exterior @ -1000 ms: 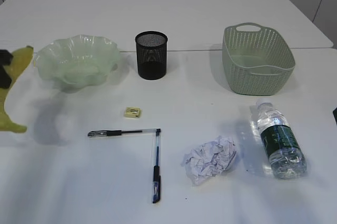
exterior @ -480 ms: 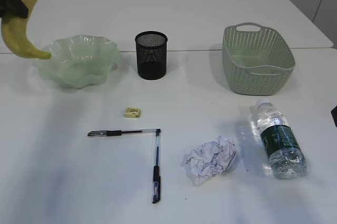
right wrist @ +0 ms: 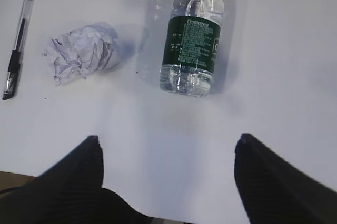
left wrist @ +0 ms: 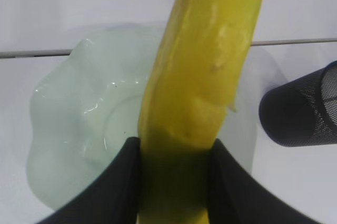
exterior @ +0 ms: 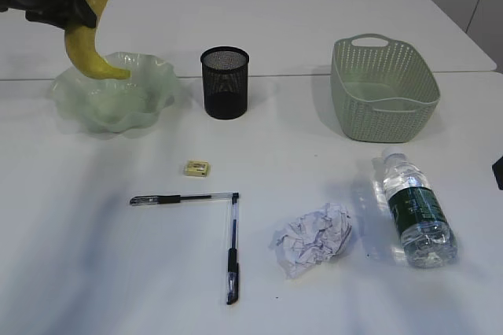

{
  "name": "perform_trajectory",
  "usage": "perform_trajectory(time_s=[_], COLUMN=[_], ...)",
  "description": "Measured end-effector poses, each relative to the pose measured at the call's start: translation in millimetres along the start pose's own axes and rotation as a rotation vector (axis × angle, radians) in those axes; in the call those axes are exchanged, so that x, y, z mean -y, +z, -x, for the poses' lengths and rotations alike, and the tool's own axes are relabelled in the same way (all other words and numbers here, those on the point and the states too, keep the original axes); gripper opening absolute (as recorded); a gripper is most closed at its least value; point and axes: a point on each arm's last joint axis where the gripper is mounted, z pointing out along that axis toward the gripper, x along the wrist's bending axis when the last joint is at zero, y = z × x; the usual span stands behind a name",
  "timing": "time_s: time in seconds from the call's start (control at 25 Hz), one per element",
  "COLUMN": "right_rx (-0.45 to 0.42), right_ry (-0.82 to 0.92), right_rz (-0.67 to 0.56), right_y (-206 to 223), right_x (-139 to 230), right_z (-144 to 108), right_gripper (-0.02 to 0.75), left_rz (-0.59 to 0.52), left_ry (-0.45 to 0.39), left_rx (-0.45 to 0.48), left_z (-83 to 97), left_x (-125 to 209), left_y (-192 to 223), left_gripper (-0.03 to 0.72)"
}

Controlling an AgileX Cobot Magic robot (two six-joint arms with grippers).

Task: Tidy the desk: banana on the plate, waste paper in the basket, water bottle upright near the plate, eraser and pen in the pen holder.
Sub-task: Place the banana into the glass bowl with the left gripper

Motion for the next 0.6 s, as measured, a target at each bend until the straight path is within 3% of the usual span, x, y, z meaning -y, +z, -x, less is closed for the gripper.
perform_trajectory(time_s=[0.6], right_rx=[-0.034], right_ry=[0.02], right_rz=[-0.001], right_y=[-0.1], right_x=[0.0], right_z=[-3.1], right_gripper=[0.574], left_rz=[-0.065], left_ry=[-0.138], left_rx=[0.047], left_z=[-16.9], left_x=[25.2], left_y=[74.4], left_gripper=[0.217])
